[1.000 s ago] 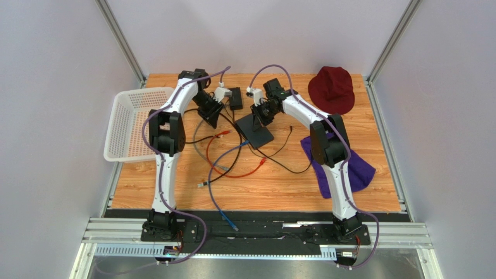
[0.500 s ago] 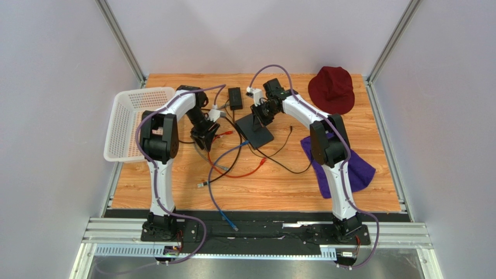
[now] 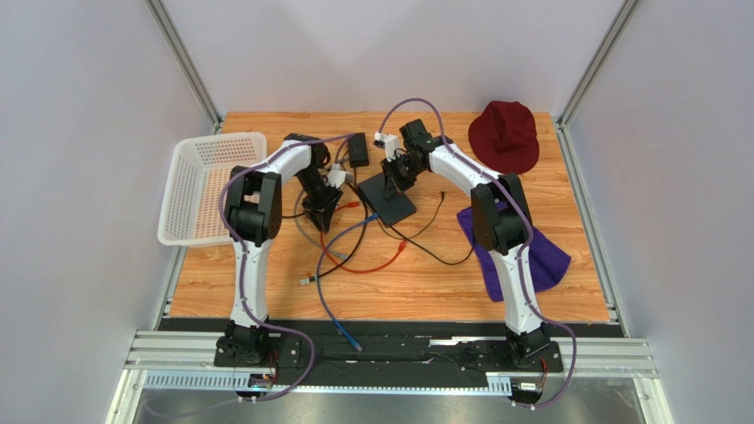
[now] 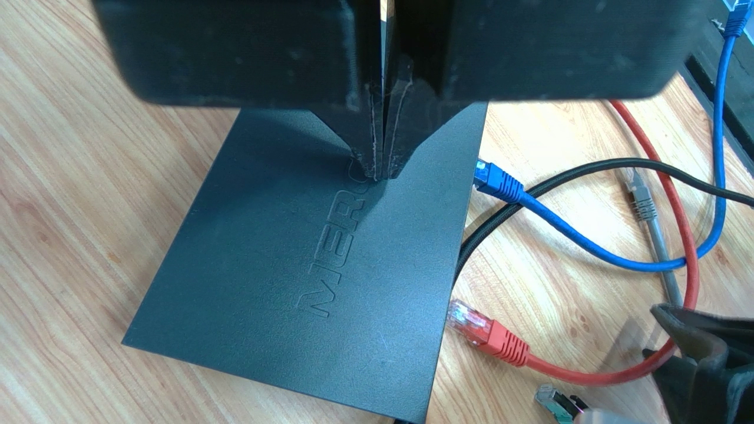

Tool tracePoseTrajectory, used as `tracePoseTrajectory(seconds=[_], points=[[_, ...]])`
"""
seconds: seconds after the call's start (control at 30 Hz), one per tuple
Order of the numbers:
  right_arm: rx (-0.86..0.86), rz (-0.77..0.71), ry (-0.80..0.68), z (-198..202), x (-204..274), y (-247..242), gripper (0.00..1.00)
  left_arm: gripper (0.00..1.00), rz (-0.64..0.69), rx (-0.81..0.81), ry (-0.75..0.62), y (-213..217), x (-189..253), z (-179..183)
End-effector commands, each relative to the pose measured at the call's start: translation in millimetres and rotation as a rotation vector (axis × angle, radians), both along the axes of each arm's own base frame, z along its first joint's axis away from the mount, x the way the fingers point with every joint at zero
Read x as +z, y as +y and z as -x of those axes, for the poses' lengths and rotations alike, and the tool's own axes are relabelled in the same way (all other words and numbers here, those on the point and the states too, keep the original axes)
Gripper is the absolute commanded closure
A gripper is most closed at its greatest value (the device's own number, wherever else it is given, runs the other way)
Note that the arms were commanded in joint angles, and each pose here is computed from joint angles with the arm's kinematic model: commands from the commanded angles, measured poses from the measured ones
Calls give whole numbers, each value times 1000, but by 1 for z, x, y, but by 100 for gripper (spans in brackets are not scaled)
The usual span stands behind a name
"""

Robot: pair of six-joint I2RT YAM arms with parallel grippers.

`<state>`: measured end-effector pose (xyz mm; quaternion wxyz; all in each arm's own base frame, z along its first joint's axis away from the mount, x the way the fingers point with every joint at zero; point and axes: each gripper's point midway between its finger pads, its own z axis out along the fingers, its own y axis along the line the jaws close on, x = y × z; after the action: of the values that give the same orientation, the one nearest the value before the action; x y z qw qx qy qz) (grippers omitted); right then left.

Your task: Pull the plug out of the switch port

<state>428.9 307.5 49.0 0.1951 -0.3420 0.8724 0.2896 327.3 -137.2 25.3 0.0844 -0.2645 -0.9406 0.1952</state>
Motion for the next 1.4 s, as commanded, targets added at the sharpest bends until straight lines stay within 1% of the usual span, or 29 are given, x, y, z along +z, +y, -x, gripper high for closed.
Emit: tracePoseTrajectory(seconds=[0.0,0.03,0.07,0.1,0.2,0.23,0.27,0.3,0.33,0.37,0.4,0.43,0.5,0.57,0.67,0.7,0.77,0.8,0.83,0.9,0.97,1.0,1.03,1.1,1.13,1.17,1.23,1.33,1.37], points=[[13,151,7,6,-56,-14,100,87,-21,20,6,2,6,-1],[14,151,8,6,-57,-14,100,90,-15,5,5,3,12,2],[13,150,9,6,-57,-14,100,97,-2,-39,-16,4,17,1],[12,149,8,5,-57,-14,100,100,-4,-64,-47,8,26,-1],[8,147,13,5,-57,-15,100,100,-22,-217,-116,23,47,0],[0,148,14,3,-58,-17,100,100,-39,-263,-95,32,54,7],[3,145,15,3,-58,-15,100,100,-52,-343,-121,39,61,4],[3,145,16,4,-59,-15,100,100,-131,-396,-128,57,65,2],[2,146,17,3,-59,-16,100,100,-174,-443,-127,67,70,1],[4,145,18,4,-60,-15,100,100,-211,-516,-151,78,75,-5],[2,146,17,3,-60,-16,100,100,-308,-568,-182,96,82,-14],[3,145,16,3,-60,-15,100,100,-348,-602,-215,104,85,-23],[4,145,14,3,-60,-15,100,100,-407,-693,-259,120,96,-41],[2,150,11,3,-59,-16,100,100,-419,-750,-311,125,107,-58],[2,151,9,3,-58,-17,100,100,-483,-798,-376,133,111,-86],[4,153,8,4,-58,-16,100,100,-531,-802,-394,137,107,-100],[3,153,8,3,-57,-17,100,100,-566,-801,-427,138,107,-117],[3,153,8,3,-57,-17,100,100,-588,-794,-428,139,95,-128],[2,155,8,3,-57,-18,100,100,-606,-761,-459,138,98,-138],[3,157,6,4,-56,-18,100,100,-614,-737,-444,136,79,-149],[7,159,4,5,-54,-17,100,98,-636,-676,-474,134,78,-160],[6,161,4,4,-54,-19,100,95,-640,-658,-480,133,71,-165],[6,164,2,5,-54,-19,100,84,-649,-613,-503,132,71,-169],[8,164,3,6,-53,-19,100,68,-653,-566,-547,128,73,-176],[8,164,3,6,-54,-19,100,56,-653,-528,-565,127,76,-178],[8,164,3,6,-53,-19,100,52,-634,-510,-584,122,78,-179],[8,163,8,7,-55,-19,100,50,-605,-447,-632,114,91,-181],[2,161,8,5,-54,-19,100,47,-506,-348,-719,90,119,-181],[3,163,11,6,-55,-19,100,46,-435,-321,-755,76,133,-179]])
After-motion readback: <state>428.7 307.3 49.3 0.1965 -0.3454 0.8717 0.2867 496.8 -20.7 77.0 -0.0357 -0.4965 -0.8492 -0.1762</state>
